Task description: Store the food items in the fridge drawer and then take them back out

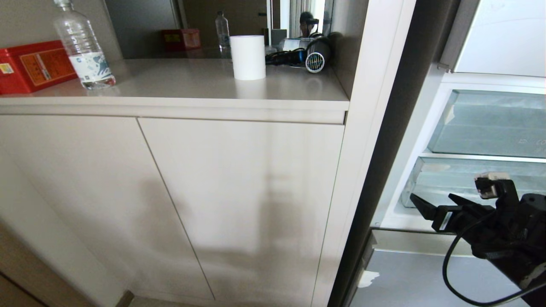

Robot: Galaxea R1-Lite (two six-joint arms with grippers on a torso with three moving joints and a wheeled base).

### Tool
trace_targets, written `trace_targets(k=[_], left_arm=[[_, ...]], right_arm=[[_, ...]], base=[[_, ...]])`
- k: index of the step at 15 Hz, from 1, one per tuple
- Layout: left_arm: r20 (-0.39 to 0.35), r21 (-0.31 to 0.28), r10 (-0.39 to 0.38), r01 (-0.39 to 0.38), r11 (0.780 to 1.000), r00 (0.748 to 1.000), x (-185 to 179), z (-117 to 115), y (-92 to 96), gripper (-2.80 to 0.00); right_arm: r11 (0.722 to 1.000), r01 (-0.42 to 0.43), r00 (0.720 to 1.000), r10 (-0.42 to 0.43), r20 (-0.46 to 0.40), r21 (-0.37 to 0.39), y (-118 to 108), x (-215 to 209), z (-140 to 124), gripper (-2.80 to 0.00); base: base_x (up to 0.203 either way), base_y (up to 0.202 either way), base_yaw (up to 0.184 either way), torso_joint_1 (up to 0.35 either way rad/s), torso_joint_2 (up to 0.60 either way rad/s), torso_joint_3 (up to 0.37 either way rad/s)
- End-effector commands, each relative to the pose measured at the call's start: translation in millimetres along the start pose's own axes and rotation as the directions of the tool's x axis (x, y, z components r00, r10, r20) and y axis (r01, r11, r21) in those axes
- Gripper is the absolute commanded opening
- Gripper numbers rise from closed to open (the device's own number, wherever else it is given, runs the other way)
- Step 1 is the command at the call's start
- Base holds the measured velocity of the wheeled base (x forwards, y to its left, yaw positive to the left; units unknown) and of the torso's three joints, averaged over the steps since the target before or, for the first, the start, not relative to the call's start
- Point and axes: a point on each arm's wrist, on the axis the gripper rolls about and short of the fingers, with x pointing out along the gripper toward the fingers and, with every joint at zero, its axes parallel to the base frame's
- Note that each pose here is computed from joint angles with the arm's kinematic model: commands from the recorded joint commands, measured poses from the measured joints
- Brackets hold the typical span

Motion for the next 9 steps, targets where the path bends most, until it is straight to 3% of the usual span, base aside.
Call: trace_targets(k=[1,9], left_arm=[[0.001,0.000,0.001,-0.001,1.000,1.000,0,0,0.0,-2.80],[0.000,0.000,0.001,-0.001,1.000,1.000,0,0,0.0,-2.80]], right_arm=[[1.000,0.003,0.999,-0.002,0.039,-0.005,1,3,7,0.00],[0.999,0.030,0.996,-0.028,0.087,-0.018,0,27,13,0.00]], base=[[0.000,0.000,0.000,0.000,0.00,0.000],[0.000,0.000,0.000,0.000,0.00,0.000]])
